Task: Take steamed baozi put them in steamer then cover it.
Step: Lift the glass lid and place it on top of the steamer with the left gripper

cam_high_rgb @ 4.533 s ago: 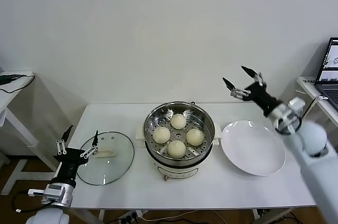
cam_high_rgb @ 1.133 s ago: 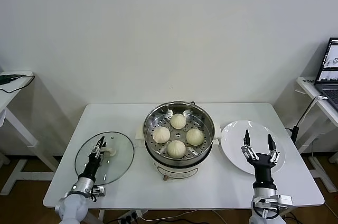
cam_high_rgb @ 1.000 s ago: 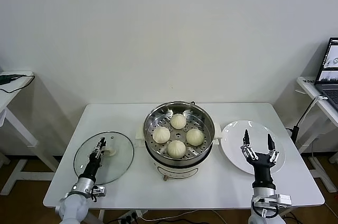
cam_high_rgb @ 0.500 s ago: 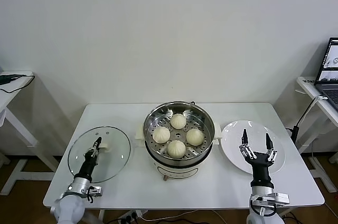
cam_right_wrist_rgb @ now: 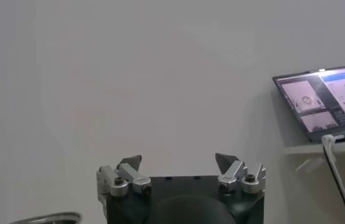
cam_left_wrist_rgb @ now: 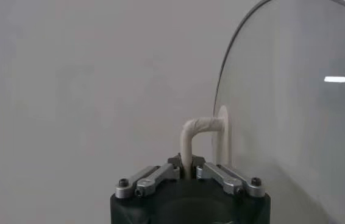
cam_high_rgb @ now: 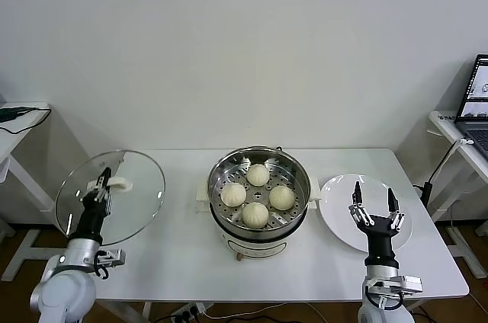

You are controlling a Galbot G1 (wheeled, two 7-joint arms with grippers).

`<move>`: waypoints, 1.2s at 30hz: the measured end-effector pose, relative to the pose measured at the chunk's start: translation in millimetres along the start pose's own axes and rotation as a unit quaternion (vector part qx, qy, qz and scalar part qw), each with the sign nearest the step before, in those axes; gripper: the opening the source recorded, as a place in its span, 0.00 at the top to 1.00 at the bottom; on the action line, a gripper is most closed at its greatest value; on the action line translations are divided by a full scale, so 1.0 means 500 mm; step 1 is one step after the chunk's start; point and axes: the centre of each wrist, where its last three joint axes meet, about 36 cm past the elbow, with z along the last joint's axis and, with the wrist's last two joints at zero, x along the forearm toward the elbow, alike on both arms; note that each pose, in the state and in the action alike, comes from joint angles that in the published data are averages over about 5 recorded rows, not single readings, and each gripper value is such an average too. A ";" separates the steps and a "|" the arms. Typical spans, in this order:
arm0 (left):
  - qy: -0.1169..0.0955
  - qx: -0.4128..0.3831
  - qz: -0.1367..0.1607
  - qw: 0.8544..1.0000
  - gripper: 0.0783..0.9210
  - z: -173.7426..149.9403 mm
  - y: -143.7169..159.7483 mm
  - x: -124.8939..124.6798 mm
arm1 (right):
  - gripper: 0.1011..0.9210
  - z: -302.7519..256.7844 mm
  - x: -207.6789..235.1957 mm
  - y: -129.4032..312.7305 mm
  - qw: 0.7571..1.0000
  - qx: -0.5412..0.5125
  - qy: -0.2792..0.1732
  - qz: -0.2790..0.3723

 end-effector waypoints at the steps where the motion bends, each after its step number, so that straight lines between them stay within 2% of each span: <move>1: -0.002 0.004 0.001 1.000 0.87 -0.014 0.017 0.001 | 0.12 -0.001 0.000 0.000 1.000 0.000 -0.001 0.000; 9: -0.040 0.029 0.024 0.999 0.87 -0.141 0.094 0.004 | 0.12 -0.008 0.007 -0.003 1.000 0.004 -0.005 0.005; 22: -0.118 0.028 0.036 0.992 0.87 -0.332 0.126 -0.015 | 0.12 -0.012 0.029 -0.004 1.000 0.012 -0.006 0.013; 29: -0.139 0.030 0.037 0.989 0.87 -0.417 0.123 -0.028 | 0.12 -0.013 0.034 -0.006 1.000 0.016 -0.007 0.017; 36: -0.148 0.039 0.039 0.987 0.87 -0.491 0.117 -0.044 | 0.12 -0.013 0.036 -0.005 1.000 0.018 -0.006 0.019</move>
